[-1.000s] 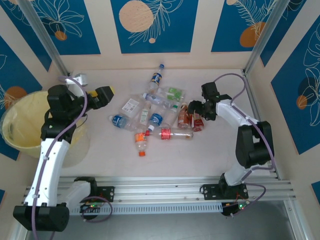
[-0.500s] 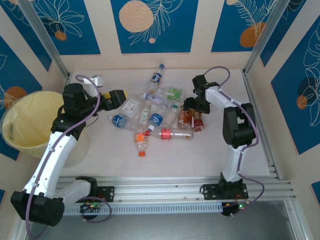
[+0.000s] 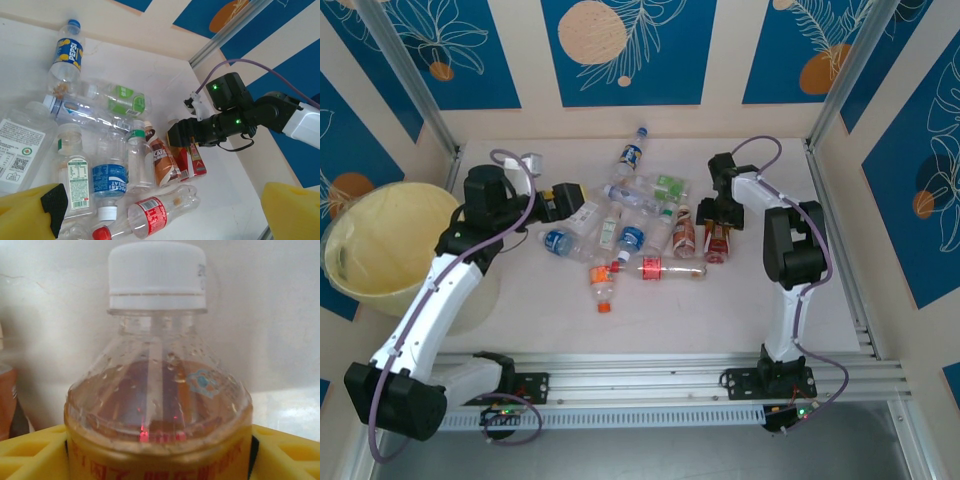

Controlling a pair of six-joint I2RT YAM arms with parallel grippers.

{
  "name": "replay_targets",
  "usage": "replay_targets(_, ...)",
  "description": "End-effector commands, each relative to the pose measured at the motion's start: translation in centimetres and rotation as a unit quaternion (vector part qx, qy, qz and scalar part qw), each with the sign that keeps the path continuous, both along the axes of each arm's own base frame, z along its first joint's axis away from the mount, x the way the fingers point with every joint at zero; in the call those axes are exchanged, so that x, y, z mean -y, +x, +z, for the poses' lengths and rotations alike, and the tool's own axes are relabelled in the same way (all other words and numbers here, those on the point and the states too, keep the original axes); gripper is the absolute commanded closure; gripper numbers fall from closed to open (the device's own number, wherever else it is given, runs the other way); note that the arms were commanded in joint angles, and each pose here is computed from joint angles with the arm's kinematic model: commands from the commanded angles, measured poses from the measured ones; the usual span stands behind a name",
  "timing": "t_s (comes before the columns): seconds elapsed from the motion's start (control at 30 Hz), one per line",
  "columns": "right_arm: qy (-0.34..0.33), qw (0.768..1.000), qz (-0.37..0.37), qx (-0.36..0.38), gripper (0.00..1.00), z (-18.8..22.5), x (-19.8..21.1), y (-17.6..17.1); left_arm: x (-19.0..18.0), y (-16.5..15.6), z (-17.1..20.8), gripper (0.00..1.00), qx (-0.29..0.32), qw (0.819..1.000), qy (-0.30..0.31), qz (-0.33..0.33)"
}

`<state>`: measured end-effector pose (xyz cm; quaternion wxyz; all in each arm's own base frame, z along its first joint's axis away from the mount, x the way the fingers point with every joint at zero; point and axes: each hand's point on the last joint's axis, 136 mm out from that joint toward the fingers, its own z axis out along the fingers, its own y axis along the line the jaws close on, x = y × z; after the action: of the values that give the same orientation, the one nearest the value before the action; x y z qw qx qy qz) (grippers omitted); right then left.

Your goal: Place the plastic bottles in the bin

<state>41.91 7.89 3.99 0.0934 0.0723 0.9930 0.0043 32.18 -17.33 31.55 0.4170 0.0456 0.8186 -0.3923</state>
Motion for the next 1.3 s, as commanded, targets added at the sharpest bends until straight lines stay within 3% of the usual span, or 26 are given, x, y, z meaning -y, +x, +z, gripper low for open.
replay_targets(0.0,-0.017,1.0,-0.014,0.01,0.26,-0.3,0.6,0.5,0.7,0.0,0.2,0.0,0.004,1.0,0.014,-0.005)
replay_targets(0.23,-0.025,0.996,-0.038,0.082,0.39,2.7,1.5,0.1,2.7,-0.1,-2.0,0.0,-0.007,0.999,0.032,-0.019)
replay_targets(0.43,-0.006,0.984,-0.045,0.171,0.44,6.7,0.8,-1.0,4.6,0.2,-4.3,0.0,-0.004,0.998,0.055,-0.033)
replay_targets(0.67,0.006,0.966,-0.043,0.255,0.47,10.1,-0.6,-2.2,8.9,-0.3,-5.7,0.0,0.005,0.992,0.066,-0.108)
replay_targets(0.77,0.048,0.956,-0.039,0.287,0.47,12.1,-2.1,-3.0,10.8,-0.7,-6.3,0.0,0.024,0.988,0.053,-0.14)
replay_targets(1.07,0.278,0.896,-0.015,0.346,0.51,18.7,-8.8,-4.9,16.4,-2.1,-7.6,0.0,0.062,0.973,0.041,-0.218)
replay_targets(1.27,0.32,0.876,0.007,0.361,0.51,21.0,-12.2,-5.5,19.9,-2.9,-8.4,0.0,0.076,0.966,0.08,-0.236)
